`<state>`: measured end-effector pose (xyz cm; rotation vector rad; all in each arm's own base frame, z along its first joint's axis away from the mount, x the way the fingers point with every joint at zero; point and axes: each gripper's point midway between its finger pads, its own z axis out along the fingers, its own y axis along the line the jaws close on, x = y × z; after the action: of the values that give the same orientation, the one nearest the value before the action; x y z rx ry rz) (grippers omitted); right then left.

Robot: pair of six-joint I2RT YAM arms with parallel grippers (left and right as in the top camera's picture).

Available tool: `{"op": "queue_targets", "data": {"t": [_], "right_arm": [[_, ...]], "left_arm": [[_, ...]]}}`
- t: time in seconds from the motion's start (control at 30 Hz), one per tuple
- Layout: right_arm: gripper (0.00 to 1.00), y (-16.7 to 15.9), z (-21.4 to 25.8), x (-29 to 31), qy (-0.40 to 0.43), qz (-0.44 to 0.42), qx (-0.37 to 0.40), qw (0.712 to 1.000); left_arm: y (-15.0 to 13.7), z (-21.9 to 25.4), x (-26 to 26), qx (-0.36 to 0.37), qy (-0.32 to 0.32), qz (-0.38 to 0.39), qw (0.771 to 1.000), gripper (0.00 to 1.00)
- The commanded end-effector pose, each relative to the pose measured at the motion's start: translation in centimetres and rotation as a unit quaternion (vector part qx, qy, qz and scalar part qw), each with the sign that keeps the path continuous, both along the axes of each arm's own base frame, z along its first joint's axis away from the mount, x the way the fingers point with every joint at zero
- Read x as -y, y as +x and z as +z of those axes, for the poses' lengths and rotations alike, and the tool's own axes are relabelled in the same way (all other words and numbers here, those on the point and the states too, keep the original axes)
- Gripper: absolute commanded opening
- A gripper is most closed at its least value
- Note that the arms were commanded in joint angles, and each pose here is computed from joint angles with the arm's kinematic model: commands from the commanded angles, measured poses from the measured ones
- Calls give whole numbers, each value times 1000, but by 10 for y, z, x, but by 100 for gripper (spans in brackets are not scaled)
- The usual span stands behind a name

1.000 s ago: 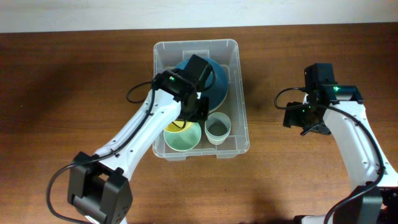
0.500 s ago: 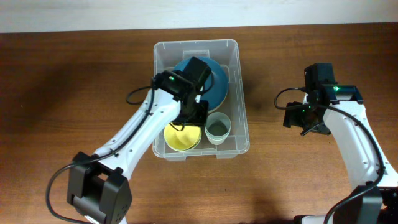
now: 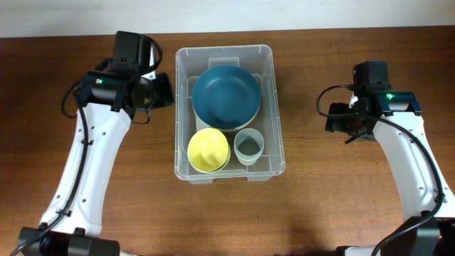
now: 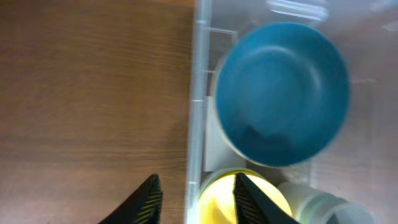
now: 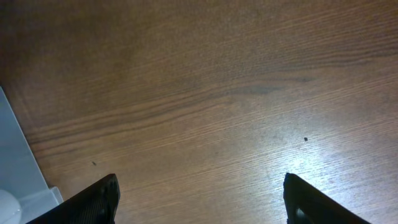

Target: Pack container

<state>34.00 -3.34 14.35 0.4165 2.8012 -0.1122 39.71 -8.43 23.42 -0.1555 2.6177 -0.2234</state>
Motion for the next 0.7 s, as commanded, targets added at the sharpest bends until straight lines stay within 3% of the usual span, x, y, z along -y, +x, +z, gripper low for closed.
{"op": "queue_targets", "data": {"t": [0.0, 0.07, 0.1, 0.33, 0.67], "right_arm": [[80, 4, 6, 4, -7, -6, 8, 1000], [80, 3, 5, 4, -7, -6, 6, 1000], [80, 3, 5, 4, -7, -6, 5, 1000], [80, 2, 5, 4, -7, -6, 2, 1000], [80, -1, 4, 4, -7, -6, -4, 1000]], "left_arm": [[-5, 1, 43, 9, -8, -103, 995, 24], [-12, -9, 70, 0, 1, -148, 989, 6], [-15, -16, 79, -10, 3, -160, 987, 3], [-29, -78, 121, -96, 7, -211, 973, 1], [-37, -128, 130, -166, 21, -222, 961, 1]]}}
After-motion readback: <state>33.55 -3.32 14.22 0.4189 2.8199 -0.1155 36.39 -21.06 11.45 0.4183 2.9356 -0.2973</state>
